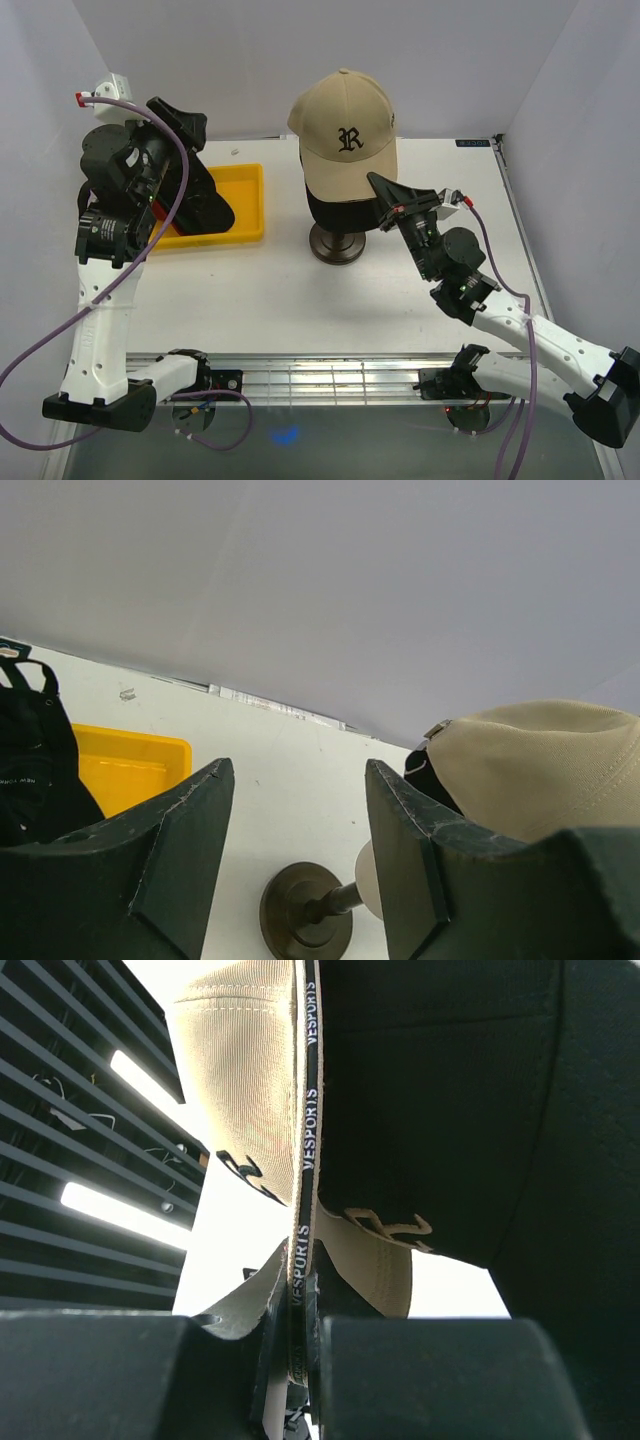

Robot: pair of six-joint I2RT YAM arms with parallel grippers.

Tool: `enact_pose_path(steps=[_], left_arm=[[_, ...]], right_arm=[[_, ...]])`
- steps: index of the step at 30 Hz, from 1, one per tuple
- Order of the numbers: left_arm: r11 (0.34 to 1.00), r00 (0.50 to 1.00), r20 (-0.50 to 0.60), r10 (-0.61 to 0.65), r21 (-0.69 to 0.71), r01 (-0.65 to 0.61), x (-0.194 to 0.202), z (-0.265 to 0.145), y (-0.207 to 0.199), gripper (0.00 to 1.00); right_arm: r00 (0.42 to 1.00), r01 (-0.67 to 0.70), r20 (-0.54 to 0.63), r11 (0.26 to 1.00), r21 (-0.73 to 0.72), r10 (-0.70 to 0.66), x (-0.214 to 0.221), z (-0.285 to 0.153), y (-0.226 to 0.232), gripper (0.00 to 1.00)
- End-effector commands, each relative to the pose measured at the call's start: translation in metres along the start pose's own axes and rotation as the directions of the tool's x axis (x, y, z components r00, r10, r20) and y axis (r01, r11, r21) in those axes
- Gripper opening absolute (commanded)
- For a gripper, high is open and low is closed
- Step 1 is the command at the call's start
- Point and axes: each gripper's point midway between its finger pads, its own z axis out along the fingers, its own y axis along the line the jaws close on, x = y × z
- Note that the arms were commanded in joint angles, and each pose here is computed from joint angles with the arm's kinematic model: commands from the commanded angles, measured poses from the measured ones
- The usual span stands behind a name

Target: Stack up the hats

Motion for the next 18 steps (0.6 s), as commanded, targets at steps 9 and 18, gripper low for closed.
enact_pose_path(steps=[9,18], left_arm=[[1.000,1.000,0.008,0.012,-0.006,-0.011,0.001,-0.003,0.003,0.65],[1.000,1.000,-0.004,0.012,-0.016,-0.012,0.007,0.000,0.007,0.65]], right_arm=[[0.999,0.024,0.027,0.996,0.082,-0.027,-0.013,-0.006,-0.027,0.08],[0.995,0.096,0.005,0.978,0.186,-0.099,-0.013,-0.006,-0.053,0.08]])
